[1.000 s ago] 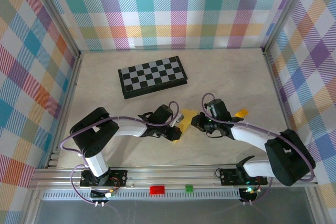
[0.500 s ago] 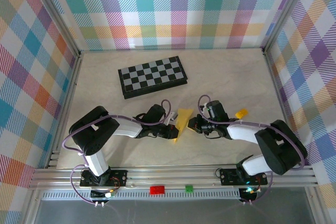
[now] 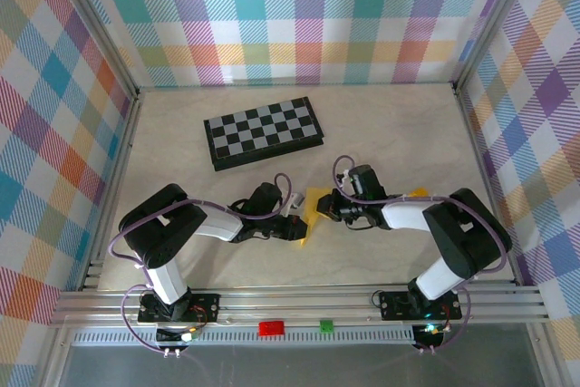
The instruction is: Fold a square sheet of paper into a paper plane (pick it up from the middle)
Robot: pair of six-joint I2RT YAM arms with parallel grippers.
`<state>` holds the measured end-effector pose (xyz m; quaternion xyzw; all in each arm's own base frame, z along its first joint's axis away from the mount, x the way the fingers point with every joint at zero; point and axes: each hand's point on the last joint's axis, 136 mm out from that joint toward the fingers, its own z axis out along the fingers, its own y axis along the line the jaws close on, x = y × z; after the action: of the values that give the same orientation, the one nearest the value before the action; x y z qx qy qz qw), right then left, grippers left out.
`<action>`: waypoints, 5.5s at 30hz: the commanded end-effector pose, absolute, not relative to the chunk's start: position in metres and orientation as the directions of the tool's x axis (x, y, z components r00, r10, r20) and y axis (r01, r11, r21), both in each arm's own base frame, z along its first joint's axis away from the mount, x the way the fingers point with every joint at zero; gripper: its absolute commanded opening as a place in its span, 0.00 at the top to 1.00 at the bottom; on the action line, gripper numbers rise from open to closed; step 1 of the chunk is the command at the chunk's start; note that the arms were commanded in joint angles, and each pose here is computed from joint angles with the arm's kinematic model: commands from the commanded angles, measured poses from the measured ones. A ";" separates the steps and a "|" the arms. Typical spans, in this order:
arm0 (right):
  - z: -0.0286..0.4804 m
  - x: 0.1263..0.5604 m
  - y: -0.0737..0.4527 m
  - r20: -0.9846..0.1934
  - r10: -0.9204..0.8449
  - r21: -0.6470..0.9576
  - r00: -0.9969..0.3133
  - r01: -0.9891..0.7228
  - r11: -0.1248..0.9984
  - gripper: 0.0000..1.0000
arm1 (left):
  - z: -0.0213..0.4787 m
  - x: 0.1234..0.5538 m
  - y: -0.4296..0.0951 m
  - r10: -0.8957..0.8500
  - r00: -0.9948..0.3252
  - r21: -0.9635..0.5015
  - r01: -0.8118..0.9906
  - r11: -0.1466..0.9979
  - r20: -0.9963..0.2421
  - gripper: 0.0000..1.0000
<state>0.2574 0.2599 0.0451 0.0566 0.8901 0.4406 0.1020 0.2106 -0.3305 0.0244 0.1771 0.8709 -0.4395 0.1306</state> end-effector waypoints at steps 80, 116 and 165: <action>-0.018 0.267 0.260 -0.023 0.157 0.721 -0.987 0.093 0.687 0.95 | -0.003 0.197 -0.286 0.037 -0.984 -0.751 0.155 0.642 -0.172 0.86; -0.022 0.267 0.254 -0.007 0.198 0.692 -0.980 0.138 0.708 0.96 | 0.005 0.160 -0.278 0.188 -0.971 -0.759 0.234 0.608 -0.149 0.96; -0.025 0.264 0.251 0.011 0.207 0.683 -0.978 0.159 0.713 0.96 | -0.005 0.199 -0.305 0.210 -0.955 -0.651 0.297 0.699 -0.210 0.99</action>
<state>0.2799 0.2810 0.0173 0.0485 0.8915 0.4460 0.0631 0.2218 -0.3263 0.0206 0.1542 0.8998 -0.3965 0.0972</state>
